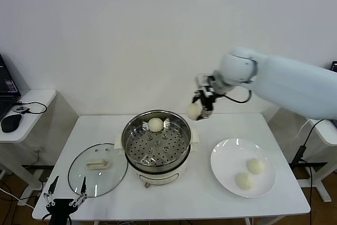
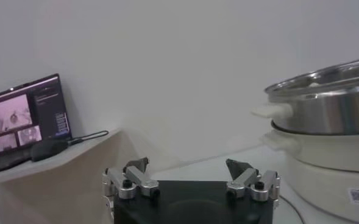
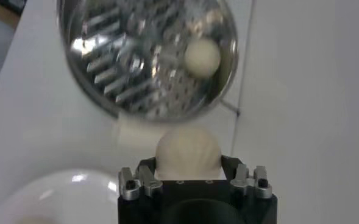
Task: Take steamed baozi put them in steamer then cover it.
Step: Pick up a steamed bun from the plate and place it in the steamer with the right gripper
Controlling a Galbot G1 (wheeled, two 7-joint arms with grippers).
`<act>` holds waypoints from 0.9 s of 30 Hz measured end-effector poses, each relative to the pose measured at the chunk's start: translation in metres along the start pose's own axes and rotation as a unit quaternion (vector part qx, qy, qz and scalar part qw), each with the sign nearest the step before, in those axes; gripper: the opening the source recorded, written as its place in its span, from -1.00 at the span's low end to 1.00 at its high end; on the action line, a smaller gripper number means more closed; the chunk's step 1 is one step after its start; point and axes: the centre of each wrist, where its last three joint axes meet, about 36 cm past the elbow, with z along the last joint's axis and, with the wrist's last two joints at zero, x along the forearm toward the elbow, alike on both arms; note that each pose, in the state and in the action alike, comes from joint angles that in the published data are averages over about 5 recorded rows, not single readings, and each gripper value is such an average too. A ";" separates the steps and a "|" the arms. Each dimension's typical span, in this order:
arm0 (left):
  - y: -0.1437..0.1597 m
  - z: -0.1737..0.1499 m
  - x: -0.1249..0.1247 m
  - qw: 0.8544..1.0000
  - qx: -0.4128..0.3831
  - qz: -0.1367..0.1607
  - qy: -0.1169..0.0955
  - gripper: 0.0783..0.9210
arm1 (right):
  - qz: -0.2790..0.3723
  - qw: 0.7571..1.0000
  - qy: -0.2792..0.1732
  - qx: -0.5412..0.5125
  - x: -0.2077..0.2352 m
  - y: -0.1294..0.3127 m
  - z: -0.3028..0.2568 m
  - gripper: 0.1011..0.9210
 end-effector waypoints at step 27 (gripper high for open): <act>0.003 -0.003 -0.007 1.000 0.006 -0.014 -0.010 0.77 | -0.053 0.998 -0.006 -0.042 -0.147 -0.002 -0.161 0.39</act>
